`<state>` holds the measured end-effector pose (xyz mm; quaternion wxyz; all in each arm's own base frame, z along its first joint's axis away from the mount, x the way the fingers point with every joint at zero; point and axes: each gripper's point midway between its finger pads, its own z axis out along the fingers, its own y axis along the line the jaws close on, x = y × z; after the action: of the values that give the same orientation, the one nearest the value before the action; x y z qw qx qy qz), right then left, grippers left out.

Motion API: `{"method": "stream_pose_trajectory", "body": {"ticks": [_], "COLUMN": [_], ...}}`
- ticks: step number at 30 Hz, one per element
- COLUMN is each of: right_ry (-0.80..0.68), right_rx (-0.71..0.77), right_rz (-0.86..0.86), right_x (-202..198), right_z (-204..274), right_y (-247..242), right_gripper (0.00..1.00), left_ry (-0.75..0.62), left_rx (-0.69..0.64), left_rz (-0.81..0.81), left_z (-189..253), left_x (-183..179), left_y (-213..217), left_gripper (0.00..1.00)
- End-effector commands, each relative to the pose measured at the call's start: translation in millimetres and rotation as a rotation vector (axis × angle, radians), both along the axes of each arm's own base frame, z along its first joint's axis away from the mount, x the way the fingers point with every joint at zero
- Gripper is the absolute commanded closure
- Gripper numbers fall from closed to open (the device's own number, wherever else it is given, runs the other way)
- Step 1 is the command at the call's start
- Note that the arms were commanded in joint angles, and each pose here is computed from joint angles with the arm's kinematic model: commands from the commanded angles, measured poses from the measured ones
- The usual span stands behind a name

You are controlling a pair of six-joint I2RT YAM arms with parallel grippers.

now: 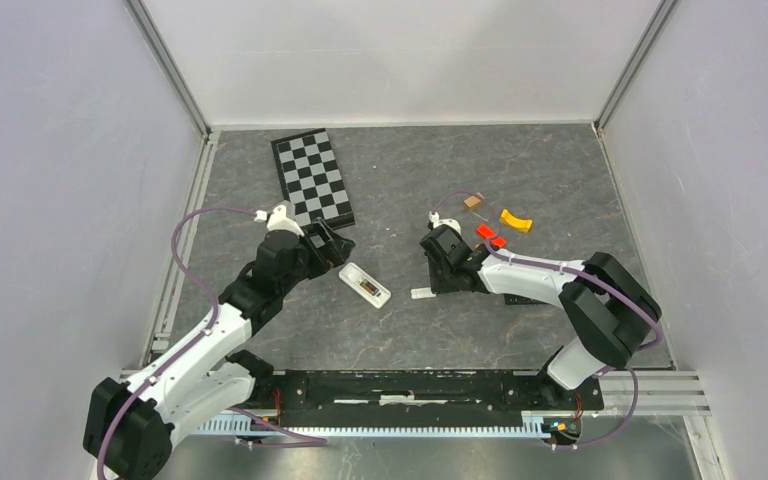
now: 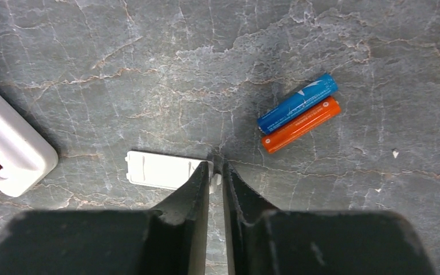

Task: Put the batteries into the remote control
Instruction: Pick up the battery cover at the center of the board.

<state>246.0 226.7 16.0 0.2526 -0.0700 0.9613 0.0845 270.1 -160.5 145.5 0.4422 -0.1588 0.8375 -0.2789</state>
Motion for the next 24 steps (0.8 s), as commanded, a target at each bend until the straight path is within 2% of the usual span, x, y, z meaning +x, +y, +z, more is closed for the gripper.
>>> {"method": "stream_pose_trajectory", "body": {"ticks": [1,18,24], "right_ry": [0.010,0.037,0.033], "right_rx": [-0.041,-0.009,0.006], "right_rz": [-0.014,0.038,0.045], "right_x": [-2,-12,-14], "right_z": [-1,5,7], "right_y": [-7,4,5], "right_gripper": [0.78,0.79,0.72], "left_ry": [-0.061,-0.015,-0.005], "left_rx": [-0.053,-0.053,-0.056], "left_rz": [-0.054,-0.086,-0.096], "left_z": [19,4,1], "left_x": [5,5,4], "left_y": [-13,-21,-23], "left_gripper": [0.00,0.00,0.00]}}
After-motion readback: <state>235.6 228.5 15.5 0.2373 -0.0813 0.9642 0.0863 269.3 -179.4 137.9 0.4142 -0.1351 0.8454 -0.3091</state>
